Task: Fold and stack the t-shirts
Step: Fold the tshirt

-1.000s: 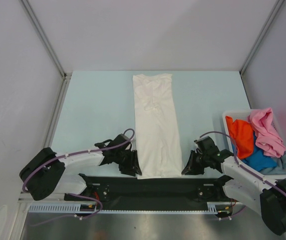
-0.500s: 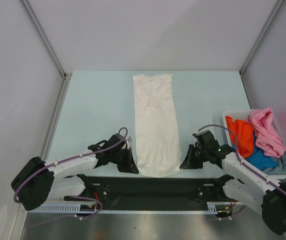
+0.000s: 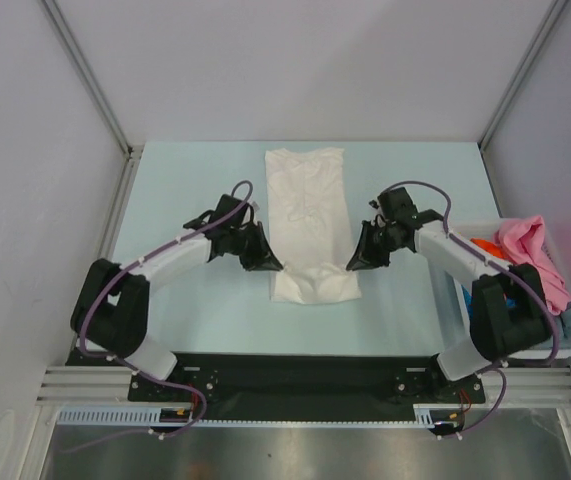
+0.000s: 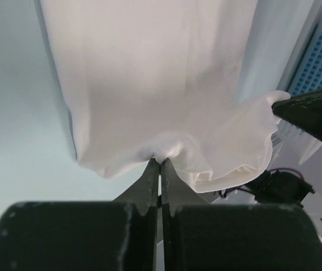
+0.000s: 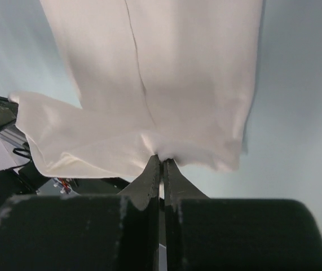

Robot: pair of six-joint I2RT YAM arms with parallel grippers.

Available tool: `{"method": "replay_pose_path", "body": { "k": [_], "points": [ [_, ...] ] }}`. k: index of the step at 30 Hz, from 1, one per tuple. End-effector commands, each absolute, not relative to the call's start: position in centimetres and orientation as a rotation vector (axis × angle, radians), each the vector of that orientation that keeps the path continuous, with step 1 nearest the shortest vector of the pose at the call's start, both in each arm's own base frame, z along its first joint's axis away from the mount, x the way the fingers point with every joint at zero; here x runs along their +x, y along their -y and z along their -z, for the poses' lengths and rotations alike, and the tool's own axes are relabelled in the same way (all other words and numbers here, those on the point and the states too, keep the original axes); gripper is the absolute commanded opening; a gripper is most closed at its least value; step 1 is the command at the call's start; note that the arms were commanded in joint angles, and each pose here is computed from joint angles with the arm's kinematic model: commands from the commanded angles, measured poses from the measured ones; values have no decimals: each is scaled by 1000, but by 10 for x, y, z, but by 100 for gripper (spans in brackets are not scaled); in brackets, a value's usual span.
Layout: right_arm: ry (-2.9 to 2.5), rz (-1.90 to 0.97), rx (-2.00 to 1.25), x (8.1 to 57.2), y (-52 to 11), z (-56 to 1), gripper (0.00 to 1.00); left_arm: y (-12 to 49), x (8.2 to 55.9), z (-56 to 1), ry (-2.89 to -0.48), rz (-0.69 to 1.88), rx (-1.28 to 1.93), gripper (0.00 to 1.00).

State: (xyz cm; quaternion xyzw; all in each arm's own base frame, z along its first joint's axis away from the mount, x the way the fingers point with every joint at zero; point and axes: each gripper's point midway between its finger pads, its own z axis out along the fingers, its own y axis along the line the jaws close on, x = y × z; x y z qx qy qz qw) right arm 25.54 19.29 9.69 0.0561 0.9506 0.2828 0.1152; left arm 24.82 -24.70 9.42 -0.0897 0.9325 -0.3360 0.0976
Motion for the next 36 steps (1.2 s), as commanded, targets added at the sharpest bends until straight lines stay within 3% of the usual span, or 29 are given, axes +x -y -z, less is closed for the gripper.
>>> {"method": "replay_pose_path", "body": {
  "k": [1,14,36],
  "points": [
    [-2735,-837,79,295,-196,-113,0,248,288,-109,-2706,1002,-181,0],
    [-2792,-799,116,389,-192,-90,0,242,374,-95,-2711,977,-220,0],
    [-2797,-854,147,442,-195,-78,0,233,432,-77,-2706,1002,-292,0]
  ]
}}
